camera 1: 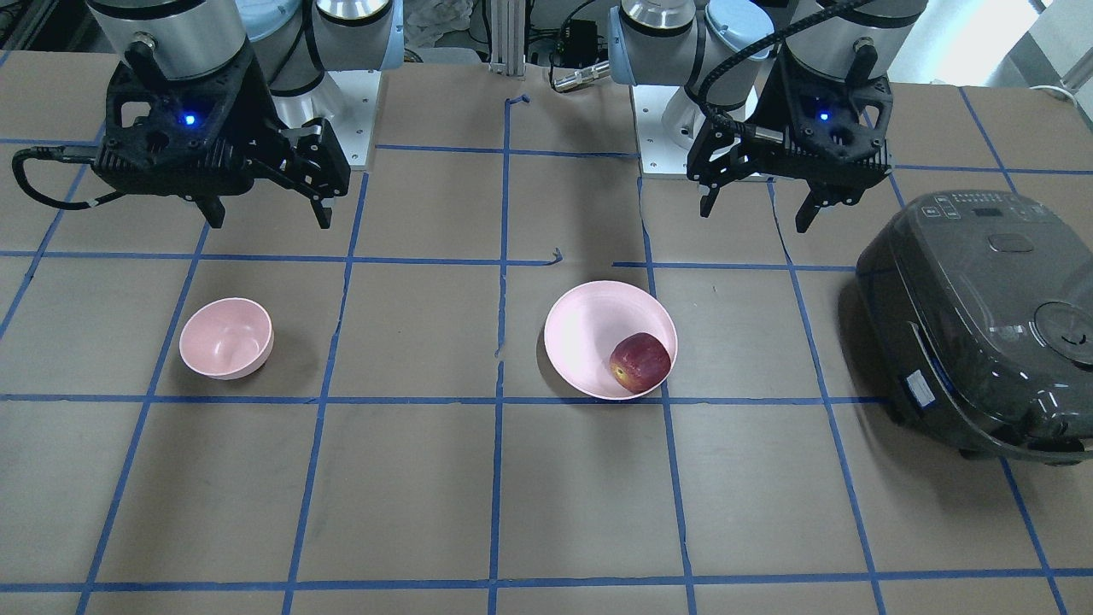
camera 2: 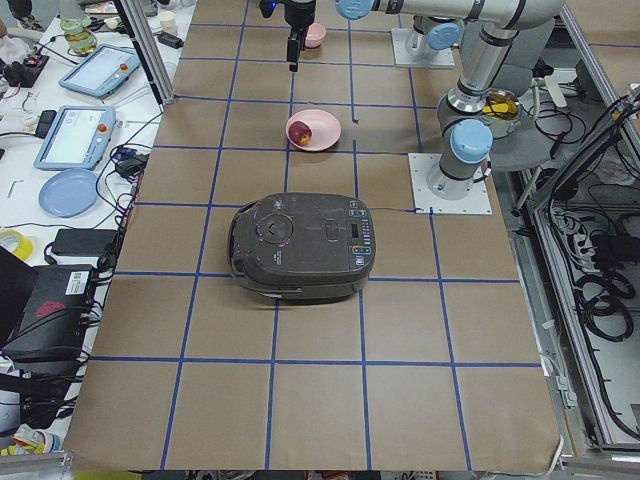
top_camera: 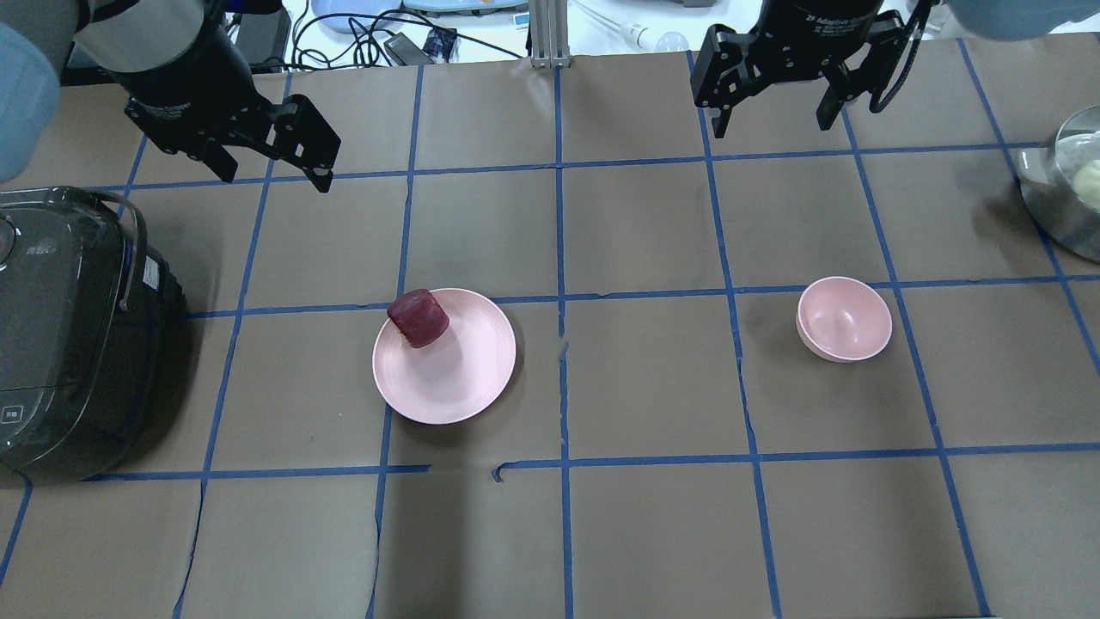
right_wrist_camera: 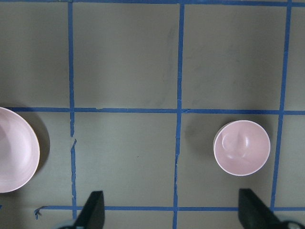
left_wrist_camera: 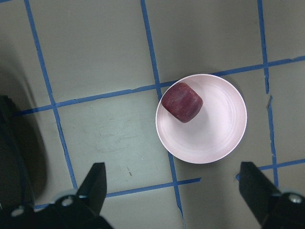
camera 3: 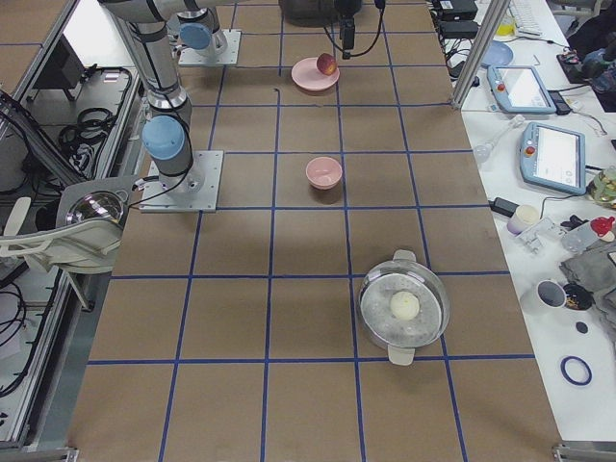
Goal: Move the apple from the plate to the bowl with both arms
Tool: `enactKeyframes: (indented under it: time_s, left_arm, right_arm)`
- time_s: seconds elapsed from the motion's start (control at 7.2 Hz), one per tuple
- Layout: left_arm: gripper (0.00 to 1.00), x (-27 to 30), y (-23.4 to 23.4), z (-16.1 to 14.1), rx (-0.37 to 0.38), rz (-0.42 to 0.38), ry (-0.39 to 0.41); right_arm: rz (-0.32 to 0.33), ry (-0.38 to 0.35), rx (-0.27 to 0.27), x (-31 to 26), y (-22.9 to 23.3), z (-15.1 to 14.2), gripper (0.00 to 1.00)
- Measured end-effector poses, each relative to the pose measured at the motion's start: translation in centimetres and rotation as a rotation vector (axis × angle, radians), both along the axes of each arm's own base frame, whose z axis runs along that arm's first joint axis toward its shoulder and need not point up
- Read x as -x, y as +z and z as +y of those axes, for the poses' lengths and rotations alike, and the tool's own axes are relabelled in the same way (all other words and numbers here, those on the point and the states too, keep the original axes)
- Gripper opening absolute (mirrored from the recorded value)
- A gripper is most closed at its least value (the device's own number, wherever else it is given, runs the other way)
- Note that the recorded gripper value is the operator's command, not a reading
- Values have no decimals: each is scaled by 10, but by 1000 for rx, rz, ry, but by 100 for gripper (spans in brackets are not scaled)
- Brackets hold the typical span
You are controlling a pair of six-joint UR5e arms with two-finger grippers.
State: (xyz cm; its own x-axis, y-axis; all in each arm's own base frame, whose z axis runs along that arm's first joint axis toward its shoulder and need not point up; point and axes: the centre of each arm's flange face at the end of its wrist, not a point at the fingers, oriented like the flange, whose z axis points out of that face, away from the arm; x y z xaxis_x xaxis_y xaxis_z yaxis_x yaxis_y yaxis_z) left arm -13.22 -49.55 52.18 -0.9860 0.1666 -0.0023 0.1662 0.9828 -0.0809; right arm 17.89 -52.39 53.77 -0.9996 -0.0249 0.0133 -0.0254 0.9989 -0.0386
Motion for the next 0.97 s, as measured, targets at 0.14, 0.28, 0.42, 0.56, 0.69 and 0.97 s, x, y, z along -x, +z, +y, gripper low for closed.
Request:
enactKeyframes:
  time_s: [0.14,0.28,0.42,0.56,0.69,0.97]
  left_arm:
    - [100,0,0,0,0,0,0]
    - [100,0,0,0,-1,-1,0]
    - [100,0,0,0,-1,-1,1]
    - [100,0,-1,1,-4,-2,3]
    - [100,1,-3,1,-8,0,12]
    - [100,1,-6,0,-14,0,30]
  right_arm:
    - [-1,-1,1,0,0,0,100]
    - [-1,-2,2,0,0,0,100]
    - [-1,-3,2,0,0,0,100]
    - [-1,-3,2,-1,0,0,100]
    - [-2,-3,2,-1,0,0,100]
    - [-2,-3,1,-1,0,0,100]
